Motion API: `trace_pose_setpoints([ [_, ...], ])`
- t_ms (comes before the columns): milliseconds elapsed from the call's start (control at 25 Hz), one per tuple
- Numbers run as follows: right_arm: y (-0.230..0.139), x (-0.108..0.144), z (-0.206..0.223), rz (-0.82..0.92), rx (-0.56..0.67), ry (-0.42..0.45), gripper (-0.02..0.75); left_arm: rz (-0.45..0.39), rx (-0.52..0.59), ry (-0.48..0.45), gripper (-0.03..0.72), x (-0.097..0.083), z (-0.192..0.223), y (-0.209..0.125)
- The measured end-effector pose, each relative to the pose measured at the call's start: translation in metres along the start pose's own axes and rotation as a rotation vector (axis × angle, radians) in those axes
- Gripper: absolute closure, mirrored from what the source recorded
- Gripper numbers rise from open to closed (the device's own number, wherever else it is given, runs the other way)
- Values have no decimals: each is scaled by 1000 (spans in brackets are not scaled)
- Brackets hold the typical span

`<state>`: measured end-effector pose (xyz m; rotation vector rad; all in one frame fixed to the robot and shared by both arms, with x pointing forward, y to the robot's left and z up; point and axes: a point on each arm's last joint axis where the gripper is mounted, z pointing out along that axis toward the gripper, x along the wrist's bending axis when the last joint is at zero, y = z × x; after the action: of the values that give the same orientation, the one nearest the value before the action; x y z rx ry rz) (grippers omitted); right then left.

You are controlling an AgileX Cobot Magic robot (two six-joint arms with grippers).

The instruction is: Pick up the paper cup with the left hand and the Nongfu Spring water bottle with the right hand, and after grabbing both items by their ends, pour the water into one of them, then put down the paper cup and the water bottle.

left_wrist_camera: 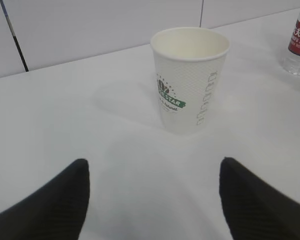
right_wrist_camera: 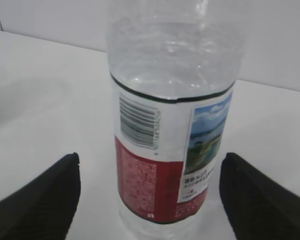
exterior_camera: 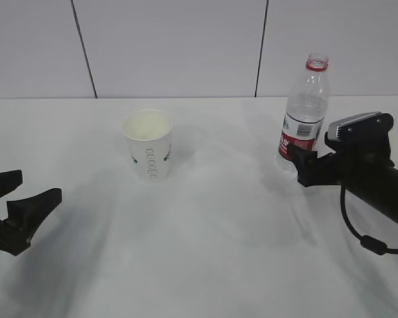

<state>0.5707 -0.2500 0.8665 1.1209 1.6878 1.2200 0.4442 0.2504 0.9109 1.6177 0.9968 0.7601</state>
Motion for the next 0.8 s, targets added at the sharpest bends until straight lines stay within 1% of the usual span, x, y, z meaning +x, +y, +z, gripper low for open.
trace_pose_setpoints([
  [280,-4,-5,19,13,12,-11,73,0,0,0,96,0,0,0],
  [800,-5,-14,59,86,-31,-23,74,6,1,-14,96,-1,0,0],
])
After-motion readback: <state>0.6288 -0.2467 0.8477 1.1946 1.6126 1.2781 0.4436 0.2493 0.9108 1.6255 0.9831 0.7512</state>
